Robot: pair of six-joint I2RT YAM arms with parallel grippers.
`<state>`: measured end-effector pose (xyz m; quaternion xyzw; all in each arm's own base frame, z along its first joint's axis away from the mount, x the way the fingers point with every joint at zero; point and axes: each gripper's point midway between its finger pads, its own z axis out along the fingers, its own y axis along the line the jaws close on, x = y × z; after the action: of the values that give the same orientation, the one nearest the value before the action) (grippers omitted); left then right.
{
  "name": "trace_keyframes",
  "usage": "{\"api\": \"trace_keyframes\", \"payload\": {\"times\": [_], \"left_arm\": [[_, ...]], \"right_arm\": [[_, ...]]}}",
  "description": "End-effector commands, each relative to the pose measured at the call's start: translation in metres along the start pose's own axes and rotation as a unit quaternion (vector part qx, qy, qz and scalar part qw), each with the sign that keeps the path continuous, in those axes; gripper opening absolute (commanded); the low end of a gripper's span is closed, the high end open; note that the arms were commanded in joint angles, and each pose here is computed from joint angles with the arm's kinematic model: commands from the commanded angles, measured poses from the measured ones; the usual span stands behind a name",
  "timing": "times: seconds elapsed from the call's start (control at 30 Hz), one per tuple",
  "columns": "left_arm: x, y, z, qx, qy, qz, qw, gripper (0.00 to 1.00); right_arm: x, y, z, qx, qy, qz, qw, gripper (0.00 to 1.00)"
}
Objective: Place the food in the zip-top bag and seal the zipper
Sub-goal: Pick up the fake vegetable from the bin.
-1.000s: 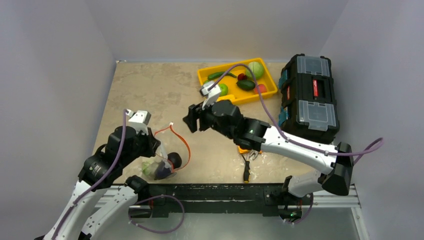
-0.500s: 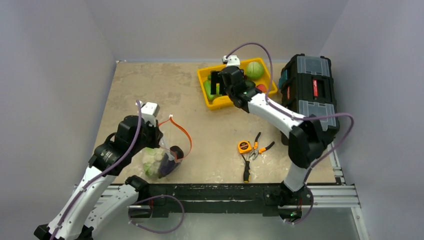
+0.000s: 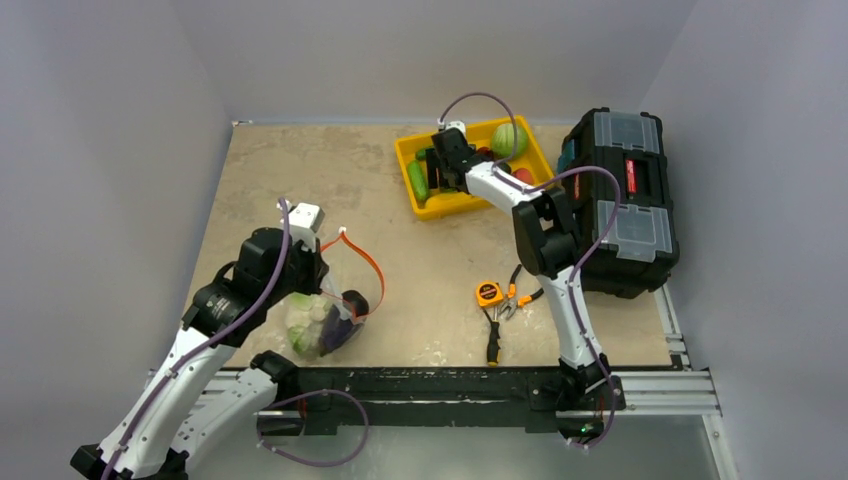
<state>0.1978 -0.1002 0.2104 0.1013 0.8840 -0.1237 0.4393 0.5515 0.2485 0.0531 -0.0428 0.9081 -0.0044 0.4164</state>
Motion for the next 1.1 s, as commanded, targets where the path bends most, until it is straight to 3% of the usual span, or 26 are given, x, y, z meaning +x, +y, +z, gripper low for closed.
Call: {"api": "trace_keyframes", "payload": {"times": [0.0,0.07,0.23,0.4,0.53,0.6,0.73,1.07], "left_arm": [[-0.012,-0.001,-0.001,0.006,-0.023,0.003,1.0,0.0],[-0.011,-0.002,0.0,0.008,-0.022,0.003,1.0,0.0],[-0.011,-0.002,0.001,0.009,-0.018,0.002,1.0,0.0],[-0.01,0.0,0.001,0.002,-0.018,-0.001,1.0,0.0],[-0.01,0.002,0.0,-0.005,-0.019,-0.004,1.0,0.0],[-0.01,0.003,0.0,-0.008,-0.02,-0.006,1.0,0.0],[-0.009,0.003,0.0,-0.008,-0.021,-0.007,1.0,0.0],[-0.009,0.005,0.001,-0.013,-0.019,-0.008,1.0,0.0]], "right_arm": [[-0.017,0.005,-0.019,-0.02,-0.021,-0.006,1.0,0.73],[-0.018,0.009,-0.021,-0.032,-0.024,-0.011,0.999,0.68],[-0.047,0.004,-0.039,-0.024,-0.044,-0.023,0.998,0.4],[-0.095,-0.008,-0.094,-0.024,-0.093,-0.013,0.995,0.21],[-0.099,0.002,-0.148,-0.095,-0.119,0.015,0.988,0.12],[-0.089,0.007,-0.178,-0.138,-0.129,0.038,0.981,0.08],[-0.024,0.032,-0.21,-0.243,-0.096,0.065,0.963,0.0],[0.111,0.116,-0.294,-0.371,-0.035,0.022,0.928,0.0]]}}
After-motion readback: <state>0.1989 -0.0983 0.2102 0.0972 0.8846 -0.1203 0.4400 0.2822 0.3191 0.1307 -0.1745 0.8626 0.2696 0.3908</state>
